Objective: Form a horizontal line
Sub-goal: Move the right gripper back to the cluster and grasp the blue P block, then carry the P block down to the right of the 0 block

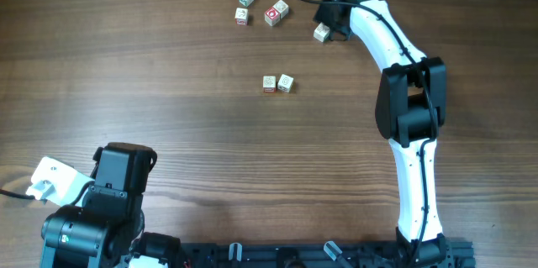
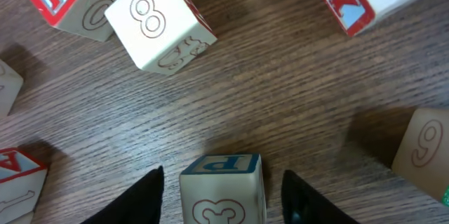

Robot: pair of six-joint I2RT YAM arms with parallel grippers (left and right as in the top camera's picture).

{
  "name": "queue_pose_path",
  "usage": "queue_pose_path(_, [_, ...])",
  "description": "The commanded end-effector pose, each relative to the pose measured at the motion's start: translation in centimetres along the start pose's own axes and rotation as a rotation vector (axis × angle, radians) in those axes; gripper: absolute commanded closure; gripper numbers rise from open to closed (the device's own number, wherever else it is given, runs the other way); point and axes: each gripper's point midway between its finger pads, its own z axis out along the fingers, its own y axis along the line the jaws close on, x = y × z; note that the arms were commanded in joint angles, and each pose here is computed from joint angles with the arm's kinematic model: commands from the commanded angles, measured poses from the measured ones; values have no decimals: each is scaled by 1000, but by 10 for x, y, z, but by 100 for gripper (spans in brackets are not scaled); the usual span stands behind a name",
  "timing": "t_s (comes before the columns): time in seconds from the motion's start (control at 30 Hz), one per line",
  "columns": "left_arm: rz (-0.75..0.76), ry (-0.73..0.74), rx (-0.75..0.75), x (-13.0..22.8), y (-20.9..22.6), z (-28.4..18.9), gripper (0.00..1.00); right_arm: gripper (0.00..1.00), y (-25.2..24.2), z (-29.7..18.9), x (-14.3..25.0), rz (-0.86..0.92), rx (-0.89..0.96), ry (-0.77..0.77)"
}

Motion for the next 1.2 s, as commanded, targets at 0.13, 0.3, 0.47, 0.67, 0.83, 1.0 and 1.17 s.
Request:
queue_pose_path(0.13, [-27, -7, -7, -1, 2, 0, 0, 63, -1, 8, 10, 2, 1, 27])
queue_pose_path(0.3, [-27, -7, -7, -1, 2, 0, 0, 67, 3, 6, 5, 3, -15, 12])
queue_pose_path(0.47, [-27, -7, -7, -1, 2, 0, 0, 71, 10, -8, -6, 2, -35, -17])
queue_pose_path(0.67, [-27, -7, -7, -1, 2, 0, 0, 72, 21, -40, -24, 5, -73, -69])
queue_pose_path(0.83, [-27, -7, -7, -1, 2, 0, 0, 73, 34, -79, -39, -24, -133, -107])
queue_pose_path(1.0, [-27, -7, -7, -1, 2, 0, 0, 73, 48, -118, -43, -51, -209, -105])
queue_pose_path(1.17, [-27, -7, -7, -1, 2, 0, 0, 76, 43, -141, -33, -53, -201, -59])
